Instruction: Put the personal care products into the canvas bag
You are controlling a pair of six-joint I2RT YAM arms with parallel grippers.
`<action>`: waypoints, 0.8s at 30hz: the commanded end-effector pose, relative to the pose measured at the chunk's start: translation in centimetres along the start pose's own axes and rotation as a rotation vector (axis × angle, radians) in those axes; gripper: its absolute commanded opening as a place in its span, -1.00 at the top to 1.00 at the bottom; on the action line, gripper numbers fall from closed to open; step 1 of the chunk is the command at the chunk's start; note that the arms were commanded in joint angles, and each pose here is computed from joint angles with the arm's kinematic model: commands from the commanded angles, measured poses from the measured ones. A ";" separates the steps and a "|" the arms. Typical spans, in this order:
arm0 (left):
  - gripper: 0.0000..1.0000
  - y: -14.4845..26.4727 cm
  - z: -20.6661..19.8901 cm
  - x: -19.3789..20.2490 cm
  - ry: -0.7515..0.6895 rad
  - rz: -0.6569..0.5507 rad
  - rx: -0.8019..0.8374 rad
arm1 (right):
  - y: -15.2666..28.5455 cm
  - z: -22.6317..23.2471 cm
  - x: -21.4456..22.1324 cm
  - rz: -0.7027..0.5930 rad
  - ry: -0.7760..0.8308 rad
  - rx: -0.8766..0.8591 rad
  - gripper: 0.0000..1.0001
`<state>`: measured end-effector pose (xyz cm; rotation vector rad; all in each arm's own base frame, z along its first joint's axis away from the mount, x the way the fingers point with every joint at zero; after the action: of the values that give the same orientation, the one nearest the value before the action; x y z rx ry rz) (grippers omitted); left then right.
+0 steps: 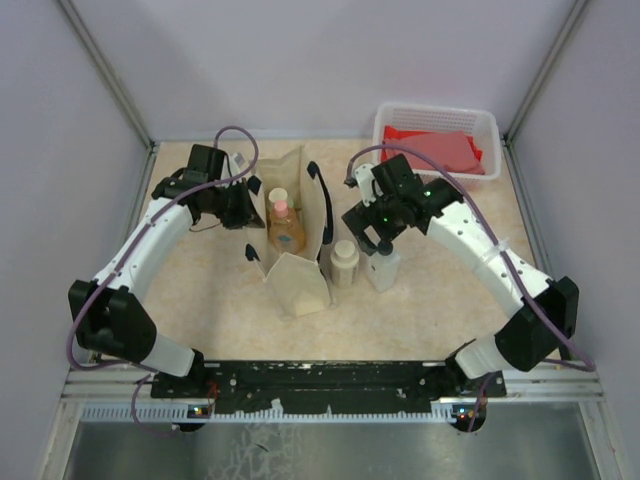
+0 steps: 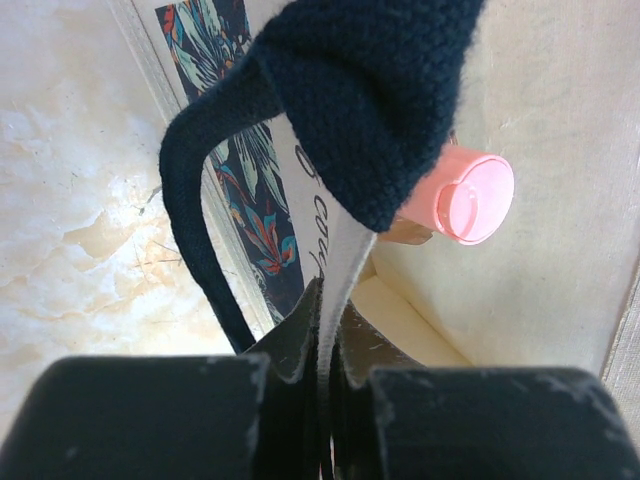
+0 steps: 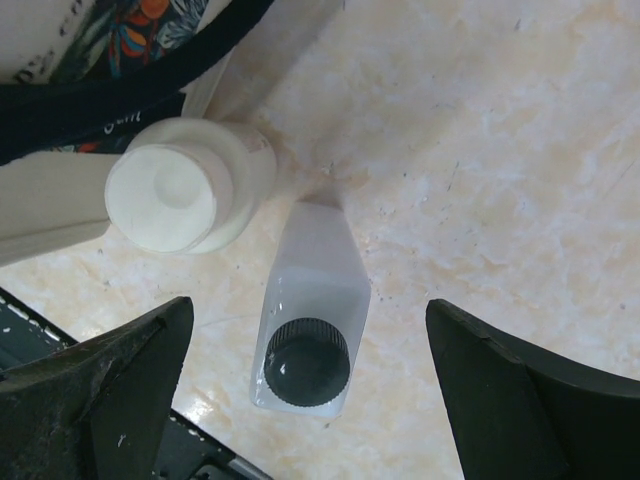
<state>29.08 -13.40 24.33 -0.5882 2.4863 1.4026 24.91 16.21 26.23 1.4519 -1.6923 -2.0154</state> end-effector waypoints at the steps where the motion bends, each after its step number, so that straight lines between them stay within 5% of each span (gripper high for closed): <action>1: 0.88 0.5 -0.3 -0.2 -0.018 -0.027 0.006 | -1.0 -0.1 0.9 0.046 0.007 -0.007 -0.99; 24: 0.88 0.1 -0.6 -1.0 -0.027 -0.032 0.015 | -5.7 0.6 4.3 0.173 -0.038 -0.078 -0.73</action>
<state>29.20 -13.43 24.33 -0.5879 2.4866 1.4022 24.31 15.82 19.26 1.1919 -1.6746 -1.9846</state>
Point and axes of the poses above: each gripper's point midway between its finger pads, its own y axis back along the fingers, its own z axis along the line the jaws close on, x = y × z, the point moved 7 cm from there along y, back along the fingers, and after that the axes turned 5 degrees about y, right-handed, at the moved point
